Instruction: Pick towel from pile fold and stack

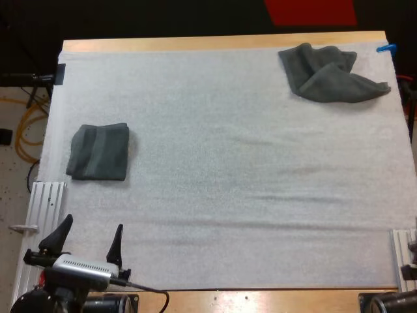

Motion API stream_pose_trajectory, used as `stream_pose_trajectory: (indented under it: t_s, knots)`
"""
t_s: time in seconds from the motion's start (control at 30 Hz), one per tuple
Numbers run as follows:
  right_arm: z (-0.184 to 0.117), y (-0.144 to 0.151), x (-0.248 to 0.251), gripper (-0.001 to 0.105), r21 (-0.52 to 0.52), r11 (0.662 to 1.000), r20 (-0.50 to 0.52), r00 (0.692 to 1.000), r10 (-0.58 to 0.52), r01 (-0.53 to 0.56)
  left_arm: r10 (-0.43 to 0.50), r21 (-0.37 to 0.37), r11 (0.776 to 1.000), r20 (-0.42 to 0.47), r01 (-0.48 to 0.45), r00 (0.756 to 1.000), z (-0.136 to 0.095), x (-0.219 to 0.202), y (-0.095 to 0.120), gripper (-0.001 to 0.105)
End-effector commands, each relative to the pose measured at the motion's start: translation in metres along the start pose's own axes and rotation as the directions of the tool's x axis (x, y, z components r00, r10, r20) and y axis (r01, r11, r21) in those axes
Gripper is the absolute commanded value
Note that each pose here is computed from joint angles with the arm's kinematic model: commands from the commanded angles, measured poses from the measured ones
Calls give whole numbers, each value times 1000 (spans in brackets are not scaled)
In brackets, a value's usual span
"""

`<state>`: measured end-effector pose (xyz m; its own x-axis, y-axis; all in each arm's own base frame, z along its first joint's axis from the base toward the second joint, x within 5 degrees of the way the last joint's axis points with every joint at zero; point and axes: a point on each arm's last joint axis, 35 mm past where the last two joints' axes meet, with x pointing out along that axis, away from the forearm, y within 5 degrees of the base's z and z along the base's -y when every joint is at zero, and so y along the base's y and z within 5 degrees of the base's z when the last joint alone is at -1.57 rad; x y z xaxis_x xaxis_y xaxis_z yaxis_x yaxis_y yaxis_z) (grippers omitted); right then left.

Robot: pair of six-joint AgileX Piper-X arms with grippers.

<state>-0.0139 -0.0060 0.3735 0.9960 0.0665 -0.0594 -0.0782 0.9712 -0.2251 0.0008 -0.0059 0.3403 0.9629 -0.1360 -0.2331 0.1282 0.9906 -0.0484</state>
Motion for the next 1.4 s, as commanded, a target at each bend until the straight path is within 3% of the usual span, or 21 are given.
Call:
stream_pose_trajectory:
  t_s: [0.0,0.5,0.77,1.37]
  knots:
    - [-1,2,8,63,-10,999,0,999,33,-33,-8,-4,1000,-6,8,1000,0,5,1,78]
    - [-46,18,42,63,-11,993,-152,981,117,-120,-8,-26,1000,-87,5,996,-26,33,6,78]
    - [-72,25,51,63,-17,986,-282,947,154,-165,-9,-41,999,-171,2,985,-42,40,7,78]
    - [-77,26,51,63,-29,983,-307,937,165,-183,-9,-41,999,-175,2,985,-42,40,7,78]
